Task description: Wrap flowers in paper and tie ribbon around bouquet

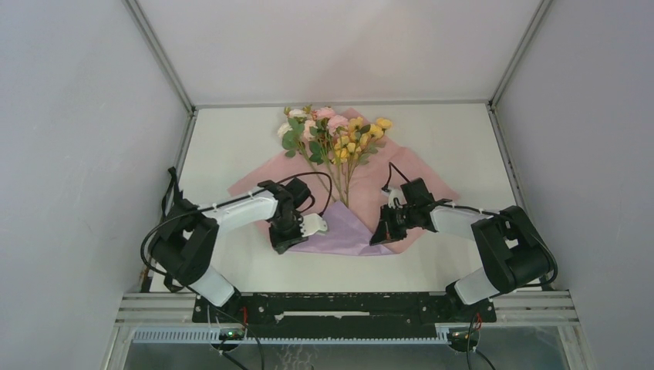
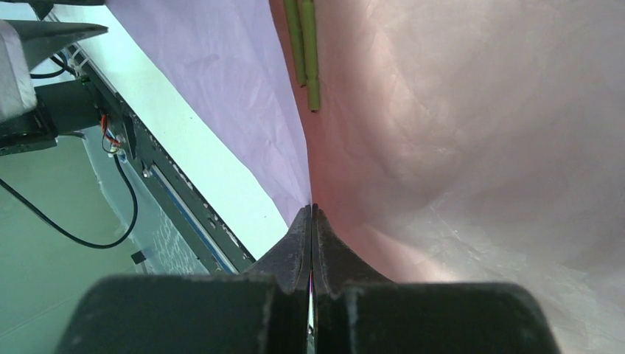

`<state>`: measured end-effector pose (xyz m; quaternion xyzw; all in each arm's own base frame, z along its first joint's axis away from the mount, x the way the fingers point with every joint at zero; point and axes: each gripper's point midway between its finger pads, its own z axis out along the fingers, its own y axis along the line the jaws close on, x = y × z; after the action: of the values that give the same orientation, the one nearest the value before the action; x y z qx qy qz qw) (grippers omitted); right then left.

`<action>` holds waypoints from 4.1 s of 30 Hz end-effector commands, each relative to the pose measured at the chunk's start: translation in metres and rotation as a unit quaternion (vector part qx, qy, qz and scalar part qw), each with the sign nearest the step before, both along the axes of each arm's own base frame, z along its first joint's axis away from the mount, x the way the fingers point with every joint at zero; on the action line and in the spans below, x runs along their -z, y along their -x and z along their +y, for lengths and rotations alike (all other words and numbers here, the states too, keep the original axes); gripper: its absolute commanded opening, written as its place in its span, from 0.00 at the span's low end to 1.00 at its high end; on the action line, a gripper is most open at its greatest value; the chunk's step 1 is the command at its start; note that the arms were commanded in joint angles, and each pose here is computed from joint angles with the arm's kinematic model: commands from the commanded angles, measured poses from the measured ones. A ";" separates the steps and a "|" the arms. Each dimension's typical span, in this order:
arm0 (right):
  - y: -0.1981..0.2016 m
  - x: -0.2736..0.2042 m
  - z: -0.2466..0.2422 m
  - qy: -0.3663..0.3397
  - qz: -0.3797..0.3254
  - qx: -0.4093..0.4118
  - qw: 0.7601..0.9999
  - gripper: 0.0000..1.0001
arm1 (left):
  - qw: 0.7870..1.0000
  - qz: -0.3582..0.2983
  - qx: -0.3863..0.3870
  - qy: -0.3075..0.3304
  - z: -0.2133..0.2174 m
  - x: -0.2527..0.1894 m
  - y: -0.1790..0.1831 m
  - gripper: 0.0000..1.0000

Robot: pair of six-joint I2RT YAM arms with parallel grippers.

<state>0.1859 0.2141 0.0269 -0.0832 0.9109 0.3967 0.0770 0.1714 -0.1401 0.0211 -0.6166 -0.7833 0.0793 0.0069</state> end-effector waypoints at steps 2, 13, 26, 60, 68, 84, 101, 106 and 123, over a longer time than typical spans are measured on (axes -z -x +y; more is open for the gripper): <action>-0.004 -0.004 0.000 -0.006 -0.018 -0.009 1.000 0.00 | 1.000 -0.006 -0.002 -0.011 0.032 -0.019 0.008 0.29; -0.011 -0.004 0.002 0.002 -0.019 0.005 1.000 0.06 | 0.970 -0.039 -0.072 0.228 -0.113 -0.084 -0.050 0.26; -0.046 -0.044 -0.044 0.107 -0.096 0.129 0.981 0.36 | 0.953 0.036 -0.186 0.236 -0.176 -0.013 -0.068 0.26; 0.029 0.019 -0.067 0.210 0.019 0.380 0.901 0.56 | 0.951 0.045 -0.201 0.230 -0.172 -0.011 -0.061 0.27; 0.014 0.009 -0.074 0.189 -0.033 0.386 0.902 0.08 | 0.953 0.036 -0.198 0.224 -0.170 -0.009 -0.064 0.27; -0.004 -0.006 -0.065 0.207 -0.088 0.345 0.911 0.00 | 0.950 0.016 -0.117 0.287 -0.194 -0.071 -0.069 0.38; -0.005 -0.030 -0.061 0.196 -0.126 0.339 0.911 0.00 | 0.964 0.032 -0.153 0.216 -0.202 -0.009 -0.086 0.37; 0.009 -0.025 -0.057 0.188 -0.090 0.356 0.911 0.38 | 0.965 0.040 -0.162 0.204 -0.199 0.002 -0.082 0.37; 0.010 0.001 -0.040 0.138 -0.022 0.444 0.885 0.70 | 0.964 0.037 -0.157 0.213 -0.199 -0.002 -0.080 0.37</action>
<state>0.1618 0.1724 0.0260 0.2798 0.9142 0.1852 0.2272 0.2453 -0.3370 0.0220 -0.4675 -0.8356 0.2730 -0.0928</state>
